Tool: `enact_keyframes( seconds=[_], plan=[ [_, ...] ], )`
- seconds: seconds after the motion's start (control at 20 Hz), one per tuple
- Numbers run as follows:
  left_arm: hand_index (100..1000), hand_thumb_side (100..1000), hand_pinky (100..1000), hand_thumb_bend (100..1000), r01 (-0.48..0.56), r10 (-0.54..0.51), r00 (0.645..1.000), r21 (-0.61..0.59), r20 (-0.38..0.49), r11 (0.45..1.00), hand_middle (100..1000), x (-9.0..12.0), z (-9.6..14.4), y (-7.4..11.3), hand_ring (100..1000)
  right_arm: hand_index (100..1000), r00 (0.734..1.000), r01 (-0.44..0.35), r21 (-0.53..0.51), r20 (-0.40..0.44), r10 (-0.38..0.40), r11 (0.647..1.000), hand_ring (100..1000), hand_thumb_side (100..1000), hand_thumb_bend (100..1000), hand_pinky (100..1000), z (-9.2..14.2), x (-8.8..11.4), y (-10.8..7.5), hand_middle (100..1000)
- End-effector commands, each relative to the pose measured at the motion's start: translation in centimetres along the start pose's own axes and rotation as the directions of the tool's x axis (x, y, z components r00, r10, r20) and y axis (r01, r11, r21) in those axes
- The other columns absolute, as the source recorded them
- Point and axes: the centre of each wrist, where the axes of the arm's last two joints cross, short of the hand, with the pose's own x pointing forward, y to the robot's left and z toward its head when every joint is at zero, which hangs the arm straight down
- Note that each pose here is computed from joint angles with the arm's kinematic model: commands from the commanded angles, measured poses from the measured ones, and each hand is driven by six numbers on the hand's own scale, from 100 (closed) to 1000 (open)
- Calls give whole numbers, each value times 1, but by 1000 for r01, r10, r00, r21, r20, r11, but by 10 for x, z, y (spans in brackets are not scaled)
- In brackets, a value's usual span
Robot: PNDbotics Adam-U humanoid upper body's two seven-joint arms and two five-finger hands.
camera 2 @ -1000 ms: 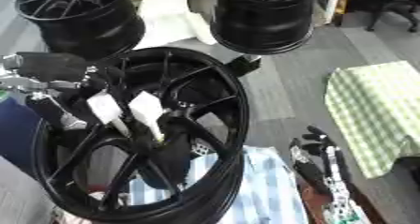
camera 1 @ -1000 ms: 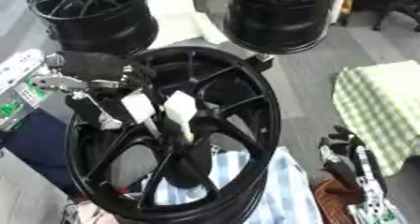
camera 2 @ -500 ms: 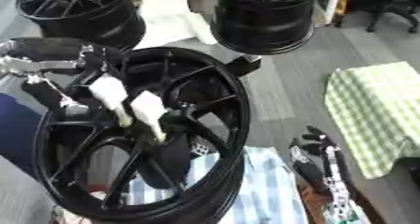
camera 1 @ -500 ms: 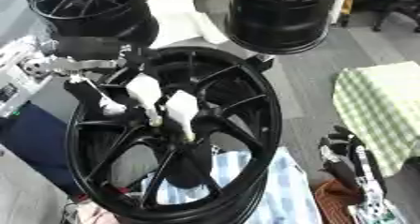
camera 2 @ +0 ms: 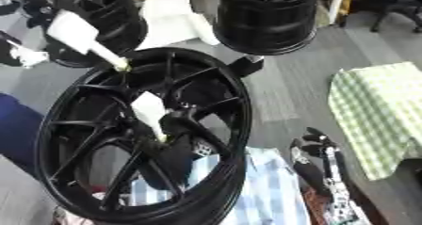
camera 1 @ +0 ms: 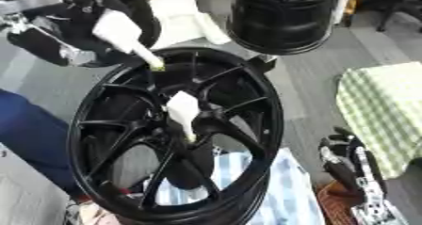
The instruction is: Pull the pin out of the wheel hub.
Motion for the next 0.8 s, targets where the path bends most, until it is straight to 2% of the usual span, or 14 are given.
enact_keyframes(
  seconds=[0.05,0.2,0.3,0.45,0.6,0.65,0.75,0.8],
  plan=[
    [620,255,215,100,272,-225,958,-306,180,912,381,1,52,23,1000,882,999,-28,-17,22,29,999,685,443,143,741,-5,3,-10,725],
    [650,264,252,100,200,-204,978,-392,32,898,412,-10,97,4,1000,883,999,-31,-25,18,31,999,686,447,135,741,-4,2,-11,726],
    [667,268,269,100,132,-183,981,-452,-70,882,429,-22,121,-18,1000,883,999,-31,-30,16,31,999,686,447,135,741,-3,2,-12,726],
    [692,276,295,100,21,-146,968,-515,-202,857,454,-39,147,-53,1000,883,999,-29,-34,14,30,999,686,447,136,741,-3,2,-12,726],
    [788,298,376,103,-79,-116,944,-554,-309,829,540,-52,165,-85,1000,883,1000,-26,-35,9,26,999,686,447,135,741,-2,2,-11,726],
    [844,414,418,100,-100,-112,936,-557,-335,824,593,-54,169,-92,1000,883,1000,-24,-35,8,24,999,686,447,135,741,-2,2,-11,726],
    [894,616,451,100,-138,-99,920,-552,-378,822,634,-57,177,-108,1000,883,1000,-20,-36,8,20,999,686,446,134,741,-2,2,-10,726],
    [914,669,463,100,-150,-96,914,-547,-395,824,665,-58,180,-114,1000,883,1000,-19,-37,8,19,999,686,447,134,741,-2,2,-10,726]
  ],
)
